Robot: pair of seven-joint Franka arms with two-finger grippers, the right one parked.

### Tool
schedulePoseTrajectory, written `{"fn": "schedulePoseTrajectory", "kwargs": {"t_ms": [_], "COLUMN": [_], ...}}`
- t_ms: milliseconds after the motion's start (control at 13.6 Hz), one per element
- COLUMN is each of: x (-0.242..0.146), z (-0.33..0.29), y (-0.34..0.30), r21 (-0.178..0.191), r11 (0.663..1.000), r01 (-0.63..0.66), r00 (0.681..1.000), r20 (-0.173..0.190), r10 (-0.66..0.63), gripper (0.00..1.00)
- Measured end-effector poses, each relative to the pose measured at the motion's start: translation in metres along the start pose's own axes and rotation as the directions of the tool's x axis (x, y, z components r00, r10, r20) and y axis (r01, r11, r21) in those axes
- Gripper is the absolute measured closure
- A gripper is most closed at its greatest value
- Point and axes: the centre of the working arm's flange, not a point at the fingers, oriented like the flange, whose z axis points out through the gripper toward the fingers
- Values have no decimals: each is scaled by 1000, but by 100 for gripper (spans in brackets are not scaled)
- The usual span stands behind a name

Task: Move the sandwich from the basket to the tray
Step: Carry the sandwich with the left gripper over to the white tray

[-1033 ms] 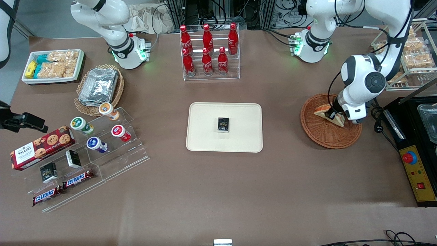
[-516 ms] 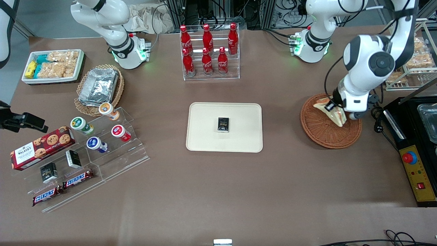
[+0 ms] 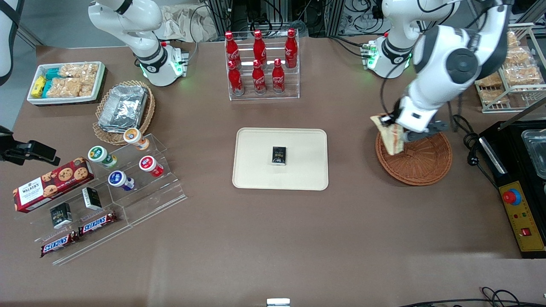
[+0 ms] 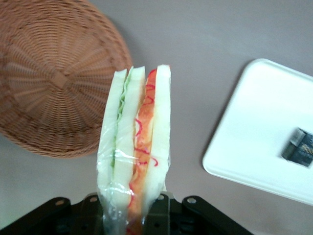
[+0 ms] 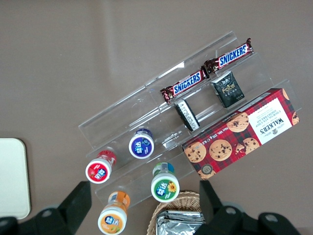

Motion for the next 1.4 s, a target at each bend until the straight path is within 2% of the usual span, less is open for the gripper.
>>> {"fn": "schedulePoseTrajectory", "kwargs": {"t_ms": [221,516,738,811,1033,1402], "x": [-21,-39,-42,-41,-39,-32], "z": [11,64,122,143,188,208], "y": [63,125,155,161,169,174], "r21": [10,6,59,73,87,86], "r11": [992,968,941,935,924,929], "r01": [-127,-251,-332,-346,-372,-359], "r00": [992,967,939,934,925,932], "r20": [9,-32,-70,-72,-44,-19], "r10": [127,251,336,351,376,362], "gripper": [78,78,78,78,78,78]}}
